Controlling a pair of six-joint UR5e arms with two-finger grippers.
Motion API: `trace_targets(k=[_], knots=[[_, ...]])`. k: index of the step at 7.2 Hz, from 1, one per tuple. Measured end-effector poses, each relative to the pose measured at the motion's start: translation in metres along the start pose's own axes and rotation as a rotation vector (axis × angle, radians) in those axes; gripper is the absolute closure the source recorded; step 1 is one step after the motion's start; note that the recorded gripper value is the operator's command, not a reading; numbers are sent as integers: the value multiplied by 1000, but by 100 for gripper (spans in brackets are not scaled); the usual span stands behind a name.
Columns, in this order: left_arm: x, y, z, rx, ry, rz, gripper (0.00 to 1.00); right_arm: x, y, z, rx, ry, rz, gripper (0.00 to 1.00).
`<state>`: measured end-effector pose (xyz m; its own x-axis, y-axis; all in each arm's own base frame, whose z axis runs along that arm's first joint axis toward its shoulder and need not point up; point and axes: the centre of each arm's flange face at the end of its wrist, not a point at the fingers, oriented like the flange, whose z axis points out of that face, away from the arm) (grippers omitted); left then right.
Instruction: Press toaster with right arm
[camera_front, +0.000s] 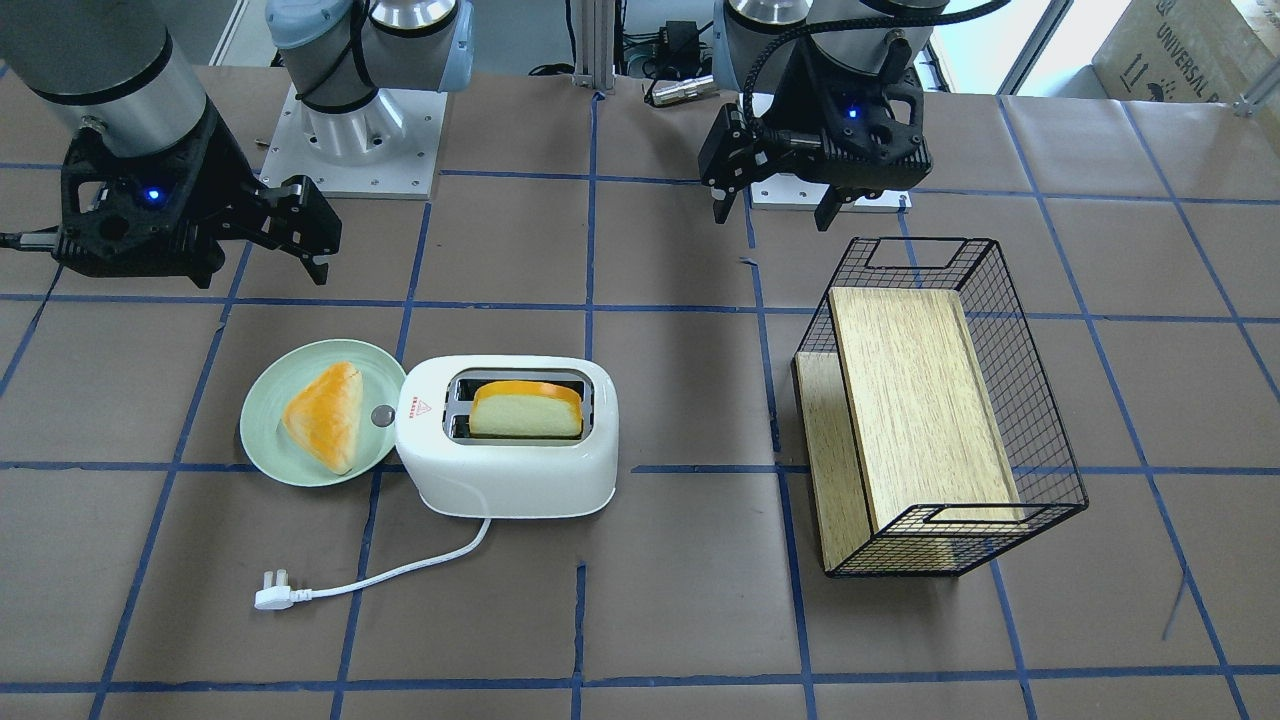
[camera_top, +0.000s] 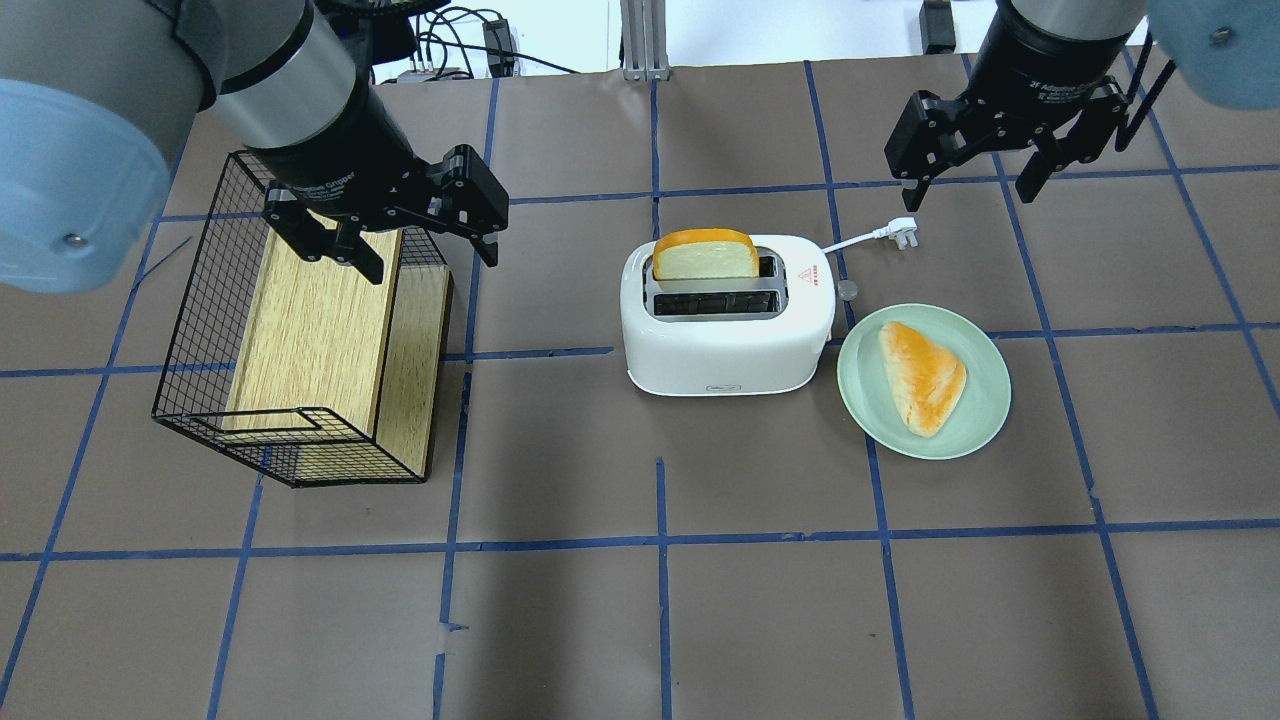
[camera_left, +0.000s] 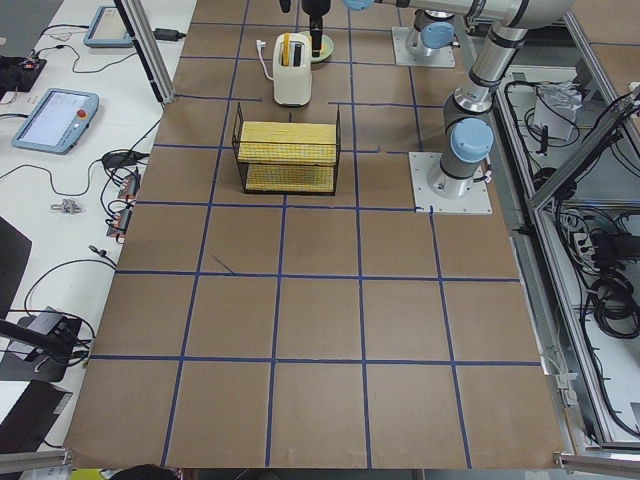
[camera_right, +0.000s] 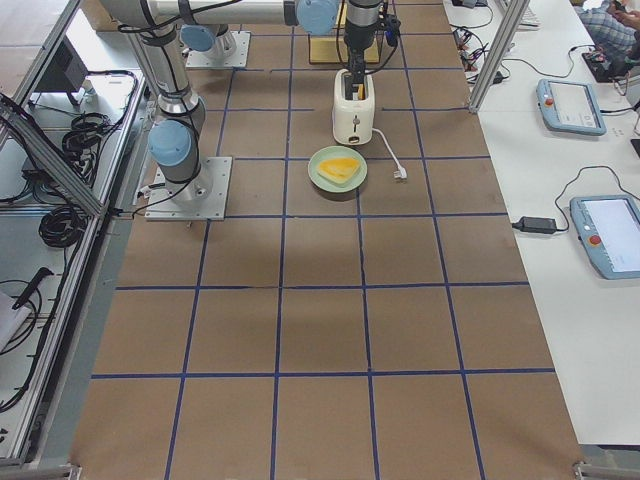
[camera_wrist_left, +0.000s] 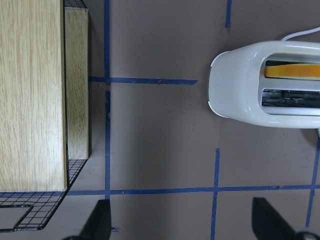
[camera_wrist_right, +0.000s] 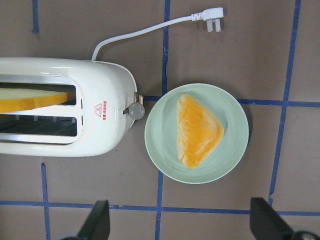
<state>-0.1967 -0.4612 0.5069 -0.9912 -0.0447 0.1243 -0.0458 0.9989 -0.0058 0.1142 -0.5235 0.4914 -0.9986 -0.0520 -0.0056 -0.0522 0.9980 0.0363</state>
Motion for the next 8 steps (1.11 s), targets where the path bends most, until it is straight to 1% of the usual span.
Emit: trace_targets(k=[2, 3, 4, 5, 6, 7, 8], knots=[[0, 0, 0, 0, 0, 0, 0, 1, 1, 0, -3, 1, -8, 1], [0, 0, 0, 0, 0, 0, 0, 1, 4, -1, -5, -5, -12, 5], [0, 0, 0, 0, 0, 0, 0, -1, 5, -1, -5, -28, -37, 27], [0, 0, 0, 0, 0, 0, 0, -3, 4, 3, -7, -60, -92, 53], [0, 0, 0, 0, 0, 0, 0, -4, 4, 6, -7, -71, -145, 75], [0, 0, 0, 0, 0, 0, 0, -4, 3, 7, -2, -73, -203, 82], [0, 0, 0, 0, 0, 0, 0, -5, 3, 6, 5, -72, -290, 84]])
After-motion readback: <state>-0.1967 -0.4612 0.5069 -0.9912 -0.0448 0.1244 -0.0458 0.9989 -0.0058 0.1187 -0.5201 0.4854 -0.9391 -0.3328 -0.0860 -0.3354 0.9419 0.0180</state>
